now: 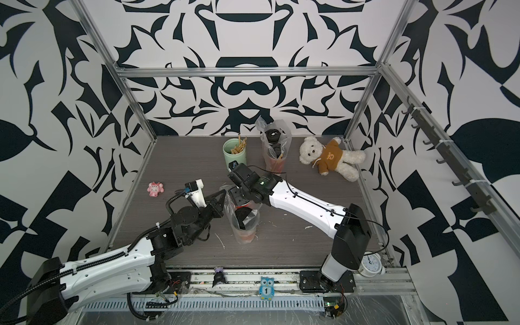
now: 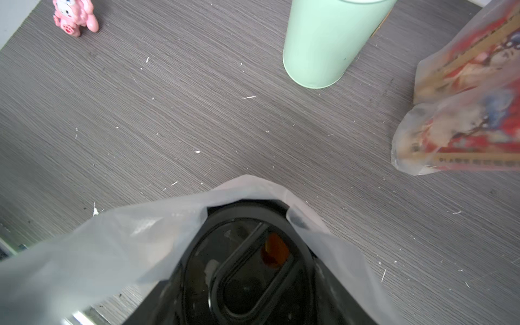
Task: Pack milk tea into plastic carrier bags
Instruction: Place the milk tea cup in the plastic carrier bag.
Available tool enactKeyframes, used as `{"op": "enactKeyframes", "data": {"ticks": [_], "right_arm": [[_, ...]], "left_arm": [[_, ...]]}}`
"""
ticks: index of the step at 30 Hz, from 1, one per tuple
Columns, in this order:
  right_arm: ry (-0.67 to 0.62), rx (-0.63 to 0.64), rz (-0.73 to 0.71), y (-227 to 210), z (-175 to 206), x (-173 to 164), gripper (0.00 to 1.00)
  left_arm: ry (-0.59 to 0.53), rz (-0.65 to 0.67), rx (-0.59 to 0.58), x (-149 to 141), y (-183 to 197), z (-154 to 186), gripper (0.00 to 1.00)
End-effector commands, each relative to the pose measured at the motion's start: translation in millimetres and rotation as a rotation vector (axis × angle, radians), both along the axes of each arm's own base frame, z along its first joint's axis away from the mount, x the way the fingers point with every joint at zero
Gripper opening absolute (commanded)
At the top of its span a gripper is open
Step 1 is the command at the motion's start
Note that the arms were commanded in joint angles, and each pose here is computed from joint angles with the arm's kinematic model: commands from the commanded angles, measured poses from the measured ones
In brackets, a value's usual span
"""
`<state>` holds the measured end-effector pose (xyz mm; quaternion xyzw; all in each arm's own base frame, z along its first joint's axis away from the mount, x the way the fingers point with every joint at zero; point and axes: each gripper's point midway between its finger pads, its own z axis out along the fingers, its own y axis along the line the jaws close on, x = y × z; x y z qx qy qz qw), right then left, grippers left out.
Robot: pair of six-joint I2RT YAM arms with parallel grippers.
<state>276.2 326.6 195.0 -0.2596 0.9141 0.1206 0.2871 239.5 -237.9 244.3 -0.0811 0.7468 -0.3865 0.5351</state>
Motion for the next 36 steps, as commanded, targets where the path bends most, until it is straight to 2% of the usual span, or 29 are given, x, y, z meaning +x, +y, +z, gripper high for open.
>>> {"op": "enactKeyframes", "data": {"ticks": [1,6,9,13,23,28,31,36], "right_arm": [[0.059,-0.03,-0.01,-3.9,-11.4,-5.3,0.63],[0.064,-0.038,-0.013,-4.3,-10.7,-5.2,0.74],[0.037,-0.016,-0.003,0.6,6.0,-1.0,0.82],[0.004,0.007,0.023,6.4,27.7,2.2,0.88],[-0.08,0.076,0.063,4.1,83.8,-0.7,0.91],[-0.142,0.07,0.034,-18.2,110.0,-4.8,0.91],[-0.154,0.019,-0.021,-40.4,109.2,-4.4,0.91],[-0.047,-0.048,-0.064,-56.0,78.5,-11.2,0.91]], "left_arm": [[-0.026,0.035,-0.007,1.7,8.0,10.0,0.0],[-0.03,0.04,-0.009,1.2,10.3,10.5,0.0],[-0.019,0.032,-0.005,1.0,8.1,5.6,0.0],[0.0,0.022,-0.003,1.3,4.6,-1.0,0.0],[0.02,0.018,0.004,0.0,4.6,-9.8,0.0],[0.031,0.014,0.008,-1.0,5.0,-14.2,0.0],[0.035,0.013,0.008,-1.3,5.0,-15.7,0.0],[0.036,0.011,0.004,-1.0,3.7,-15.4,0.0]]}}
